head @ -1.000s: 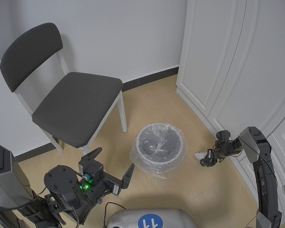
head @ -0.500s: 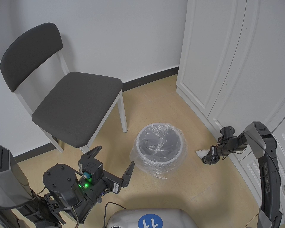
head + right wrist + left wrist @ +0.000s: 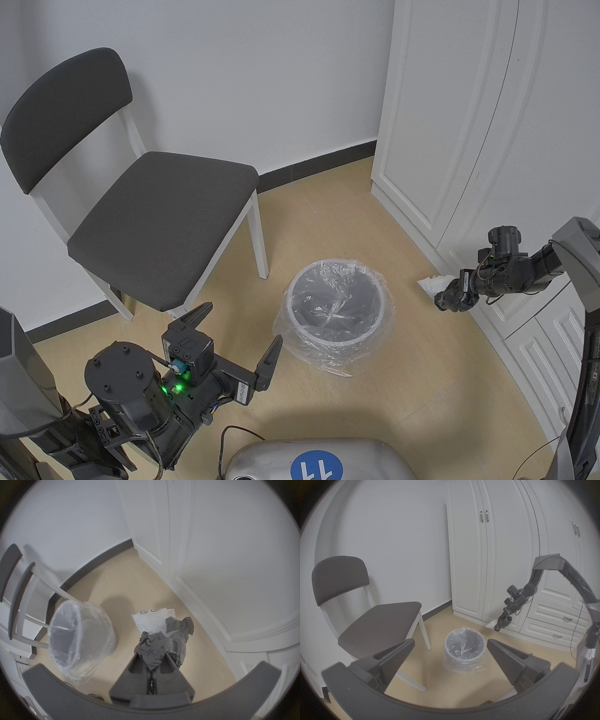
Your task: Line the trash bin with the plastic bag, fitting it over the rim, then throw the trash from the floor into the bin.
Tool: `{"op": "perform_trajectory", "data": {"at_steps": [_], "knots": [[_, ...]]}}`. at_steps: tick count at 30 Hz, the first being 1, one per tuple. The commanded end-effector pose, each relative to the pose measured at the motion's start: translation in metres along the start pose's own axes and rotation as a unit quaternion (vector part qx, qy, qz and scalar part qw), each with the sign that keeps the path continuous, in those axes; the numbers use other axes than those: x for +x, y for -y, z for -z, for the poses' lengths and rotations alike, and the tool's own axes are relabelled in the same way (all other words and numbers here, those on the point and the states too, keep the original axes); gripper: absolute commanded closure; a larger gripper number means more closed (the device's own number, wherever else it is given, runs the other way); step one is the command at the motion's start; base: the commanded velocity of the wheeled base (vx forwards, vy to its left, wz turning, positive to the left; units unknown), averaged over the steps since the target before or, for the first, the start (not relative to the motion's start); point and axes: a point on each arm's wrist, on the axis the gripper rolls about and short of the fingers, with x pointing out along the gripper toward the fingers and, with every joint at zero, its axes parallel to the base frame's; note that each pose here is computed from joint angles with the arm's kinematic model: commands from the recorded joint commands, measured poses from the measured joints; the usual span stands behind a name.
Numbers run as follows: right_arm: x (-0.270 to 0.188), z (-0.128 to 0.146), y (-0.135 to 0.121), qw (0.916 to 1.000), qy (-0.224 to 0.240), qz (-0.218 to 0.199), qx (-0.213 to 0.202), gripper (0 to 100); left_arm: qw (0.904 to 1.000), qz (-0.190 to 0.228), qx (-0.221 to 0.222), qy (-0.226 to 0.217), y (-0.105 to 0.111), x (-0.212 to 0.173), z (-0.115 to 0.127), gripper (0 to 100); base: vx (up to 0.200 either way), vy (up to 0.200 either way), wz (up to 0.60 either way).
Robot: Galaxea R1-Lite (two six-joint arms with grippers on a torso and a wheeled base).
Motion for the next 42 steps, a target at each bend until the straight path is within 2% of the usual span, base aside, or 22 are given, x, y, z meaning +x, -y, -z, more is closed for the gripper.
{"op": "perform_trajectory", "data": {"at_steps": [1, 4, 6, 9, 17, 20, 24, 28, 42], "knots": [[-0.064, -0.025, -0.021, 0.9972, 0.066, -0.017, -0.029, 100, 1.0000, -0.003, 0.000, 0.000, -0.001, 0.001, 0.000, 0, 0.000, 0.000, 0.00], [-0.087, -0.026, -0.034, 0.9944, 0.089, -0.030, -0.050, 100, 1.0000, -0.007, 0.000, -0.002, -0.003, 0.002, 0.001, 0, 0.000, 0.000, 0.00], [-0.115, -0.024, -0.052, 0.9898, 0.114, -0.048, -0.071, 100, 0.9999, -0.011, 0.000, -0.003, -0.006, 0.003, 0.001, 0, 0.000, 0.000, 0.00], [-0.135, -0.021, -0.068, 0.9850, 0.136, -0.067, -0.082, 100, 1.0000, -0.009, -0.002, 0.000, -0.006, 0.003, 0.000, 0, 0.000, 0.000, 0.00], [-0.153, -0.006, -0.108, 0.9748, 0.160, -0.112, -0.108, 100, 0.9999, -0.008, 0.004, 0.009, -0.008, 0.001, -0.004, 0, 0.000, 0.000, 0.00], [-0.159, 0.000, -0.122, 0.9721, 0.169, -0.116, -0.114, 100, 0.9999, -0.009, 0.004, 0.011, -0.009, 0.001, -0.005, 0, 0.000, 0.000, 0.00], [-0.159, 0.007, -0.134, 0.9685, 0.178, -0.126, -0.120, 100, 0.9999, -0.009, 0.004, 0.011, -0.009, 0.001, -0.005, 0, 0.000, 0.000, 0.00], [-0.149, 0.022, -0.156, 0.9621, 0.183, -0.154, -0.132, 100, 0.9999, -0.009, 0.003, 0.014, -0.009, 0.000, -0.007, 0, 0.000, 0.000, 0.00], [-0.096, 0.063, -0.204, 0.9630, 0.183, -0.152, -0.126, 100, 0.9998, -0.010, 0.003, 0.018, -0.010, -0.001, -0.008, 0, 0.000, 0.000, 0.00]]}}
